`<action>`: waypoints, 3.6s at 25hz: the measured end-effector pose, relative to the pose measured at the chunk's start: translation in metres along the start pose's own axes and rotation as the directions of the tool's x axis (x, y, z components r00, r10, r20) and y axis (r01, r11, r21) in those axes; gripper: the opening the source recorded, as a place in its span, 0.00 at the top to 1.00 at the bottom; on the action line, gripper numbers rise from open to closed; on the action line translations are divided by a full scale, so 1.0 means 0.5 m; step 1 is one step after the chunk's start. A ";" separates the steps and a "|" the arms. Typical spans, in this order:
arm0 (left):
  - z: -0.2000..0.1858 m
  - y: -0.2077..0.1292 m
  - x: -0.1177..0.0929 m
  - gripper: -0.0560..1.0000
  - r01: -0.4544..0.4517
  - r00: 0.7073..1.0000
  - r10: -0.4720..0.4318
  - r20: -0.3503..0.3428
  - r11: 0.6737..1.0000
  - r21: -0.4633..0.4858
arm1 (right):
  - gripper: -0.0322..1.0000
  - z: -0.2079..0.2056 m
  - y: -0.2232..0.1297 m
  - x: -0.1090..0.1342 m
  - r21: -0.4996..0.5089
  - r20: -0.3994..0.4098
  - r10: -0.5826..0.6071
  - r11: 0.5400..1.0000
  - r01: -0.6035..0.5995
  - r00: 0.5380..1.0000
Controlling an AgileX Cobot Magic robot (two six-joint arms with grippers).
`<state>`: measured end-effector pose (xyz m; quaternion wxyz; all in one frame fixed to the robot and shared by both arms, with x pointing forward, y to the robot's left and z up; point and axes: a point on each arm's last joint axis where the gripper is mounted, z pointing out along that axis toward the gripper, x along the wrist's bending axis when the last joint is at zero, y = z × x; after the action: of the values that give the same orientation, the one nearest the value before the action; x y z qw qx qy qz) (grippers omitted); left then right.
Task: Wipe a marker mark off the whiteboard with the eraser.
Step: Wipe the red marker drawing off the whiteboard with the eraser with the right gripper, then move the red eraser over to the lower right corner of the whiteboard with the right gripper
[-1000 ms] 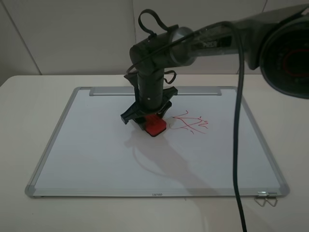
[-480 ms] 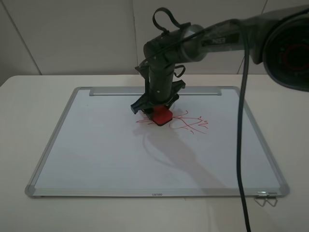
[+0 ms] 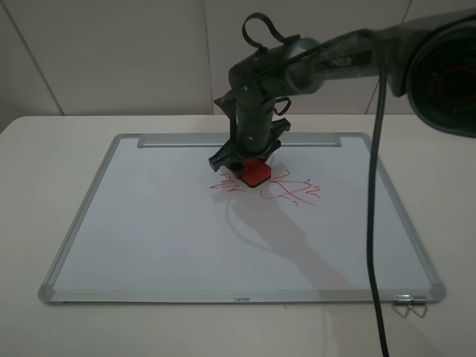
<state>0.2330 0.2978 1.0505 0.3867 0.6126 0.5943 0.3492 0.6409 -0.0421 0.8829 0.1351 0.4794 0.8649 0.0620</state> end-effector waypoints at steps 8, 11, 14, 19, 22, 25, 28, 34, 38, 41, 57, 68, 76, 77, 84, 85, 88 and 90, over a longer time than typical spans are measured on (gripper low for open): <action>0.000 0.000 0.000 0.21 0.000 1.000 0.000 0.000 1.000 0.000 | 0.47 -0.010 0.000 0.070 -0.026 -0.025 -0.120 0.992 0.120 0.992; 0.000 0.000 0.000 0.21 0.000 1.000 0.000 0.000 1.000 0.000 | 0.47 -0.017 -0.004 0.106 -0.031 -0.048 -0.170 0.985 0.169 0.984; 0.000 0.000 0.000 0.21 0.000 1.000 0.000 0.000 1.000 0.000 | 0.47 -0.023 -0.008 0.137 -0.034 -0.059 -0.211 0.977 0.210 0.976; 0.000 0.000 0.000 0.21 0.000 1.000 0.000 0.000 1.000 0.000 | 0.47 -0.034 -0.018 0.184 -0.034 -0.068 -0.262 0.965 0.260 0.963; 0.000 0.000 0.000 0.21 0.000 1.000 0.000 0.000 1.000 0.000 | 0.47 -0.035 -0.020 0.190 -0.033 -0.070 -0.287 0.958 0.285 0.955; 0.000 0.000 0.000 0.21 0.000 1.000 0.000 0.000 1.000 0.000 | 0.47 -0.034 -0.020 0.184 -0.025 -0.077 -0.300 0.954 0.299 0.951; 0.000 0.000 0.000 0.21 0.000 1.000 0.000 0.000 1.000 0.000 | 0.47 -0.031 -0.018 0.166 -0.012 -0.091 -0.286 0.958 0.286 0.954; 0.000 0.000 0.000 0.21 0.000 1.000 0.000 0.000 1.000 0.000 | 0.47 -0.013 -0.014 0.064 0.056 -0.044 -0.220 0.973 0.223 0.974; 0.000 0.000 0.000 0.21 0.000 1.000 0.000 0.000 1.000 0.000 | 0.47 -0.002 -0.011 0.005 0.065 -0.025 -0.167 0.984 0.168 0.986; 0.000 0.000 0.000 0.21 0.000 1.000 0.000 0.000 1.000 0.000 | 0.47 0.002 -0.011 -0.015 0.065 -0.021 -0.146 0.987 0.147 0.989; 0.000 0.000 0.000 0.21 0.000 1.000 0.000 0.000 1.000 0.000 | 0.47 -0.026 -0.018 0.128 0.028 -0.059 -0.283 0.958 0.285 0.957; 0.000 0.000 0.000 0.21 0.000 1.000 0.000 0.000 1.000 0.000 | 0.47 -0.070 -0.043 0.224 0.038 -0.107 -0.342 0.937 0.347 0.934; 0.000 0.000 0.000 0.21 0.000 1.000 0.000 0.000 1.000 0.000 | 0.47 -0.163 -0.065 0.101 0.035 -0.091 -0.113 0.993 0.117 0.989; 0.000 0.000 0.000 0.21 0.000 1.000 0.000 0.000 1.000 0.000 | 0.47 -0.164 -0.082 0.080 0.048 -0.086 -0.076 0.996 0.080 0.993; 0.000 0.000 0.000 0.21 0.000 1.000 0.000 0.000 1.000 0.000 | 0.47 -0.165 -0.264 -0.090 0.112 -0.036 0.252 0.963 -0.246 0.967; 0.000 0.000 0.000 0.21 0.000 1.000 0.000 0.000 1.000 0.000 | 0.47 -0.169 -0.289 -0.105 0.107 -0.032 0.284 0.954 -0.279 0.958; 0.000 0.000 0.000 0.21 0.000 1.000 0.000 0.000 1.000 0.000 | 0.47 -0.180 -0.356 -0.149 0.089 -0.018 0.395 0.916 -0.392 0.919; 0.000 0.000 0.000 0.21 0.000 1.000 0.000 0.000 1.000 0.000 | 0.47 -0.181 -0.394 -0.173 0.082 -0.007 0.457 0.887 -0.454 0.890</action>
<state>0.2330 0.2978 1.0505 0.3867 0.6126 0.5943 0.3492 0.4979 -0.2185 0.9378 0.0866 0.6729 0.7319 0.0645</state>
